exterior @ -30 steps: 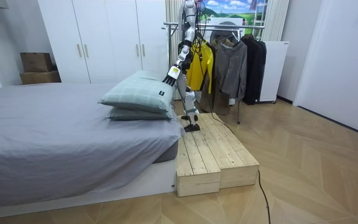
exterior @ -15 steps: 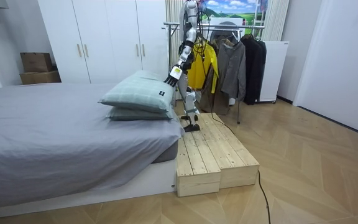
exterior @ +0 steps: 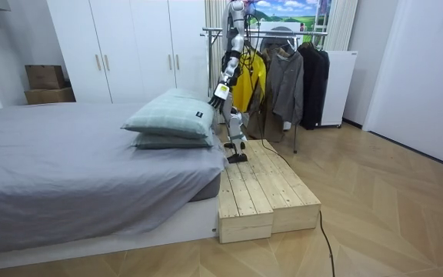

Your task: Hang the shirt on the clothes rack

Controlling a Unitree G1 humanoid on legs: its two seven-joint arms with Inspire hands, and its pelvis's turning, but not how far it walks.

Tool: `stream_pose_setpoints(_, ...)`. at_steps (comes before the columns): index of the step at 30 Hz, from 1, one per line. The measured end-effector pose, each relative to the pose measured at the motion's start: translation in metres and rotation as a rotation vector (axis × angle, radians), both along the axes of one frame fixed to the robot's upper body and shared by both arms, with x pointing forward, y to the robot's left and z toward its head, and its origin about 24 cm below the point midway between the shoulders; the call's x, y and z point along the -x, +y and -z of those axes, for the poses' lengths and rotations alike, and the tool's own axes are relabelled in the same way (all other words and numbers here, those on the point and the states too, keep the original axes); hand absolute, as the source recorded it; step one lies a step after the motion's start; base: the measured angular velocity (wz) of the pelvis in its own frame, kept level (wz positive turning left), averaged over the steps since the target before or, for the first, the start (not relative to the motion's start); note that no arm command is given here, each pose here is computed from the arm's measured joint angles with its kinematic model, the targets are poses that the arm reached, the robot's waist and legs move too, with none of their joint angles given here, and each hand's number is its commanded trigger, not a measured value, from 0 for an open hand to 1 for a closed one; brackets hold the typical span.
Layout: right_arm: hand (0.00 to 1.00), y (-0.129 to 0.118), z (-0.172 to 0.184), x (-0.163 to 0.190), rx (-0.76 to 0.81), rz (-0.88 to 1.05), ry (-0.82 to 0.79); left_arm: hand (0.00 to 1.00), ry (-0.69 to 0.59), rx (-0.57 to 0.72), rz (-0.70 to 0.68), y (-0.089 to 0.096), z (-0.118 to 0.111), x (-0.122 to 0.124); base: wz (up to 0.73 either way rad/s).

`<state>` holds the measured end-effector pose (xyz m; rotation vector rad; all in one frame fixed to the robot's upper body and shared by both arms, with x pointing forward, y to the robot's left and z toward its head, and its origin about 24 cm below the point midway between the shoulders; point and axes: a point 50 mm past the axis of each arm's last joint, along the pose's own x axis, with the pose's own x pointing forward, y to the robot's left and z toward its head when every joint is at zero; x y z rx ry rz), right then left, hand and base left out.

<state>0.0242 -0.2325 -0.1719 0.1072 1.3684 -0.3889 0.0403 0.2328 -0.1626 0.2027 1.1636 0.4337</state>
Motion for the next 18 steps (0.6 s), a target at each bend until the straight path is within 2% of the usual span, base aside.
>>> stream_pose_setpoints(9, 0.0, 0.001, 0.0, -0.002, -0.006, -0.011, -0.003, 0.0, 0.062, 0.014, -0.008, -0.001, 0.003, 0.011, 0.06)
stream_pose_setpoints(18, 0.0, 0.001, 0.0, -0.007, -0.007, -0.034, -0.01, 0.0, 0.123, 0.015, 0.043, 0.001, 0.004, 0.017, 0.05)
